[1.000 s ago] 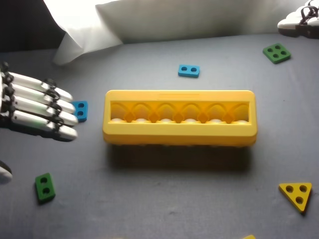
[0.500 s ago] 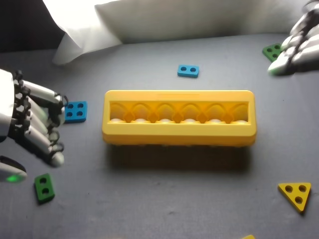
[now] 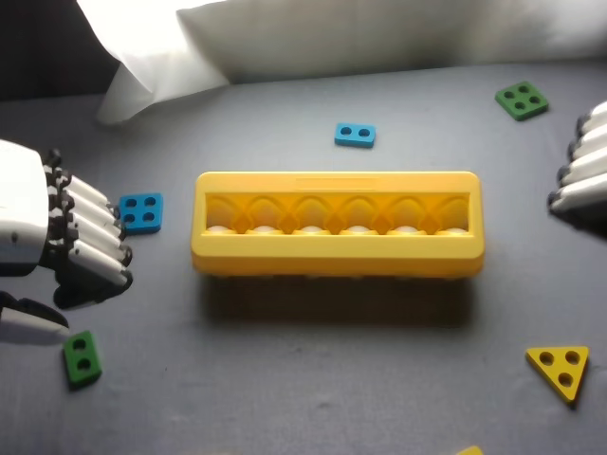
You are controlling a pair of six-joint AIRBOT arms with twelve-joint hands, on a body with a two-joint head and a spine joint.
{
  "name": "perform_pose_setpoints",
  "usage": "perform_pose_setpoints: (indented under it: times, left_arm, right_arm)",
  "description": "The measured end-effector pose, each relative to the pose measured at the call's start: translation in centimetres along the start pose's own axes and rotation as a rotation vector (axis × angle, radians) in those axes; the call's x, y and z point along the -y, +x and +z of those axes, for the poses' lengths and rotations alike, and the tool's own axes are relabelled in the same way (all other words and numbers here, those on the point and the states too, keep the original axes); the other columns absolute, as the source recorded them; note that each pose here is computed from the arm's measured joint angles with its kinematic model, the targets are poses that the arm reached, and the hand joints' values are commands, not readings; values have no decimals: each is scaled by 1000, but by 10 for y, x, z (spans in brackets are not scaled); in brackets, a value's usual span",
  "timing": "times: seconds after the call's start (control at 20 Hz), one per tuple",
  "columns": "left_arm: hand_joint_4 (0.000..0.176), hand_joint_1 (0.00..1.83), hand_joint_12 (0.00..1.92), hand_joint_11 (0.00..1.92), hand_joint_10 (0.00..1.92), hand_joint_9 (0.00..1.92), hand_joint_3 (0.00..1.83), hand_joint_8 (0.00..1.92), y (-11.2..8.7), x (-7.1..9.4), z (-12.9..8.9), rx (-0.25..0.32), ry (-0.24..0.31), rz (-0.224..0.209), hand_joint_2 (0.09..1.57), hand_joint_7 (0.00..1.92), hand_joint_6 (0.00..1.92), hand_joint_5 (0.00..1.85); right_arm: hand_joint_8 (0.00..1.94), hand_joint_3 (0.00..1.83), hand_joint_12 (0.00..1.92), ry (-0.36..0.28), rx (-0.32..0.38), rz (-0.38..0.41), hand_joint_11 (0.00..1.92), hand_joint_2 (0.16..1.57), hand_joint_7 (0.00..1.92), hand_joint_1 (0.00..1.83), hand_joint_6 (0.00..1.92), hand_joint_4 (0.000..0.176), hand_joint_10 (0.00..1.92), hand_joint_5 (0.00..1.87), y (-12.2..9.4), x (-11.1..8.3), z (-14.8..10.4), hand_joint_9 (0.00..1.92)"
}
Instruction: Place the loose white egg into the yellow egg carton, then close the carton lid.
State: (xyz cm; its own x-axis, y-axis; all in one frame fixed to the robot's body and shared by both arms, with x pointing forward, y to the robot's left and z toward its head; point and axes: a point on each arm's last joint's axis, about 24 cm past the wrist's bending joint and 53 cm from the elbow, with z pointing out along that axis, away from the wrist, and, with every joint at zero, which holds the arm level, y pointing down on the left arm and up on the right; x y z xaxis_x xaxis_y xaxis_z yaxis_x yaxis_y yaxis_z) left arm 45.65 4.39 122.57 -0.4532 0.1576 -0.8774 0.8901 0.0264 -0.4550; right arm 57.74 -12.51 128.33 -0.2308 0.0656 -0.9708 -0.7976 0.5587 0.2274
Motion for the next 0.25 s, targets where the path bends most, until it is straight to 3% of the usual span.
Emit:
perform_pose_setpoints:
  times: [0.05, 0.2, 0.25]
  left_arm:
    - [0, 269, 1921, 498, 1921, 552, 58, 1921, 1, 1, 1, -2, 1, 1, 1571, 611, 1921, 590]
    - [0, 384, 1921, 690, 1921, 732, 31, 1921, -1, 0, 0, 3, -2, -1, 1571, 788, 1921, 677]
    - [0, 384, 1921, 690, 1921, 732, 31, 1921, -1, 0, 0, 6, -1, -1, 1571, 788, 1921, 677]
  right_arm:
    - [1941, 8, 1921, -17, -15, 6, 573, 1545, 660, 201, 1920, 0, 1921, 586, 6, -4, 4, 630]
    - [1941, 2, 1921, -110, -108, -6, 622, 1564, 696, 392, 1883, 0, 1921, 604, 38, -28, 15, 653]
    - [1941, 2, 1921, -140, -110, -4, 622, 1564, 696, 392, 1883, 0, 1921, 604, 41, -35, 14, 653]
